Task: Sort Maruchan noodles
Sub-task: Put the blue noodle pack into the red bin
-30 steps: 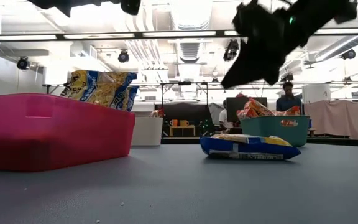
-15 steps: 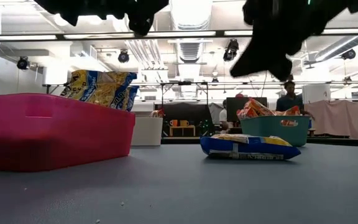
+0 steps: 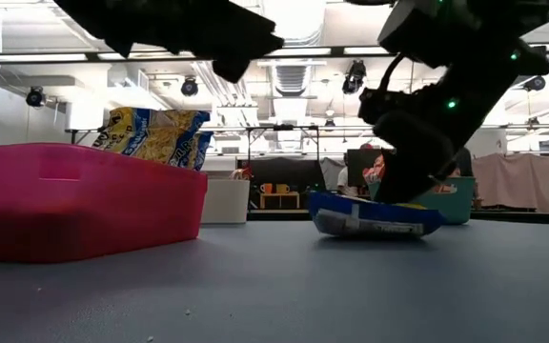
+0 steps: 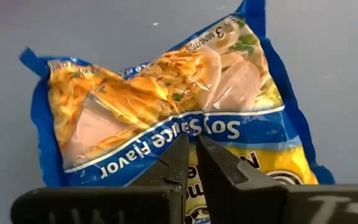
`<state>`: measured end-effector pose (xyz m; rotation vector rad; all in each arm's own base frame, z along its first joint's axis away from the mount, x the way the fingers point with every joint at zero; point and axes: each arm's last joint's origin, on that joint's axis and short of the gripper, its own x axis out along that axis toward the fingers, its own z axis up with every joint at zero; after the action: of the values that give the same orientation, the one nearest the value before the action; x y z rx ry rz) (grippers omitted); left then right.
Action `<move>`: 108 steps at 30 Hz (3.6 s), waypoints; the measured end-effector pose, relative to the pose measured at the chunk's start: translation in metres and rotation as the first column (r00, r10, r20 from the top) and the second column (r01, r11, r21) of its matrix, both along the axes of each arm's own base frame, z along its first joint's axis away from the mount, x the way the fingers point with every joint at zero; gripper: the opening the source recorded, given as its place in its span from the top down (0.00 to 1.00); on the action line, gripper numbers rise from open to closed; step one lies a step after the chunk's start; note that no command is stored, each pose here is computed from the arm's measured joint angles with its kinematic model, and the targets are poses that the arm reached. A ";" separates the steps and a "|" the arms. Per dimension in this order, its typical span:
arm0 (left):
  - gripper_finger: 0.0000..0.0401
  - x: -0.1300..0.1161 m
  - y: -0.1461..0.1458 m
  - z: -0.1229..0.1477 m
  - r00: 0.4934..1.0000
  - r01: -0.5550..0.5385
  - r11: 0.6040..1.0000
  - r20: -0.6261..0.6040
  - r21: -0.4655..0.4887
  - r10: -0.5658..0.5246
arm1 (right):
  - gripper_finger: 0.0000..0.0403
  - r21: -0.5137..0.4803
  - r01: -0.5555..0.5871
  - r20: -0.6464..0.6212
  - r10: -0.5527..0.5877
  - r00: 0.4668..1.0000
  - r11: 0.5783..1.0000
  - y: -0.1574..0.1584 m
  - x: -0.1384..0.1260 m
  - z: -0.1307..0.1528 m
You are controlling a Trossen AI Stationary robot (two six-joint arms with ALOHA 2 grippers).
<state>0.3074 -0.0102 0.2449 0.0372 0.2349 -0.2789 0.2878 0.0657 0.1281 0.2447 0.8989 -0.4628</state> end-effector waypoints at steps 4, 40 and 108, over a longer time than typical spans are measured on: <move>0.69 0.016 0.000 0.000 1.000 -0.014 1.000 -0.021 0.026 0.015 | 0.95 -0.030 -0.039 -0.020 0.039 0.999 0.999 -0.005 -0.006 0.011; 1.00 0.113 0.010 -0.112 0.909 0.060 0.989 -0.416 0.132 0.001 | 0.65 0.508 0.286 0.200 -0.433 0.879 0.813 -0.024 -0.102 0.016; 0.93 0.079 0.013 -0.015 0.976 0.060 0.991 -0.216 0.123 -0.032 | 0.93 0.258 -0.010 0.611 -0.155 0.777 0.966 -0.028 -0.050 -0.007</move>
<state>0.3869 0.0026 0.2303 0.1411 0.4661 -0.3140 0.2381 0.0374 0.1207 0.6288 0.2788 -0.3035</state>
